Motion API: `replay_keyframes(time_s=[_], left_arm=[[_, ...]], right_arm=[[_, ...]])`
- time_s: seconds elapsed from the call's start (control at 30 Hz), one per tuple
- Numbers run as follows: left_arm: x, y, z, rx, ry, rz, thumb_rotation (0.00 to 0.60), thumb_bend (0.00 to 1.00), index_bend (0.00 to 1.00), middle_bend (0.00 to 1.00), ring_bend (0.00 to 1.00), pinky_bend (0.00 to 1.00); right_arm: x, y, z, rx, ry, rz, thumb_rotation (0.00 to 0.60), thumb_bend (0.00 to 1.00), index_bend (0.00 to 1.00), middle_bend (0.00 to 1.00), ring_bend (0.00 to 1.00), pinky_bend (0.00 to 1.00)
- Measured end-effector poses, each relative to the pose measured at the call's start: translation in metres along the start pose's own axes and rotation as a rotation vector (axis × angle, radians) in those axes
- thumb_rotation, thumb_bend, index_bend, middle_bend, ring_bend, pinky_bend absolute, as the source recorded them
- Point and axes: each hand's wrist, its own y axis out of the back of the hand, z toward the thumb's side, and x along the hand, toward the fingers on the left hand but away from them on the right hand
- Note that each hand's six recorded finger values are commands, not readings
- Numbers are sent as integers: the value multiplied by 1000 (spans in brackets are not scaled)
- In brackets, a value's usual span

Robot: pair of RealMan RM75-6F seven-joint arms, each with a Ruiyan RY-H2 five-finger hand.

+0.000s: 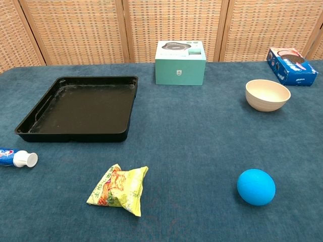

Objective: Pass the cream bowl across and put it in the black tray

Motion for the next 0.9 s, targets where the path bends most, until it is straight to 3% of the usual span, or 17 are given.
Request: replay_keyframes(time_s=[0.67, 0.77, 0.9], left_arm=[[0, 2, 1, 10, -4, 2, 600, 66, 0, 0, 0, 0], [0, 2, 2, 10, -4, 2, 600, 66, 0, 0, 0, 0], [0, 2, 2, 8, -4, 6, 600, 65, 0, 0, 0, 0]], right_arm=[[-3, -4, 1, -16, 7, -5, 600, 143, 34, 0, 0, 0], [-3, -4, 1, -19, 10, -10, 600, 144, 80, 0, 0, 0], [-5, -5, 2, -23, 12, -14, 600, 144, 222, 0, 0, 3]])
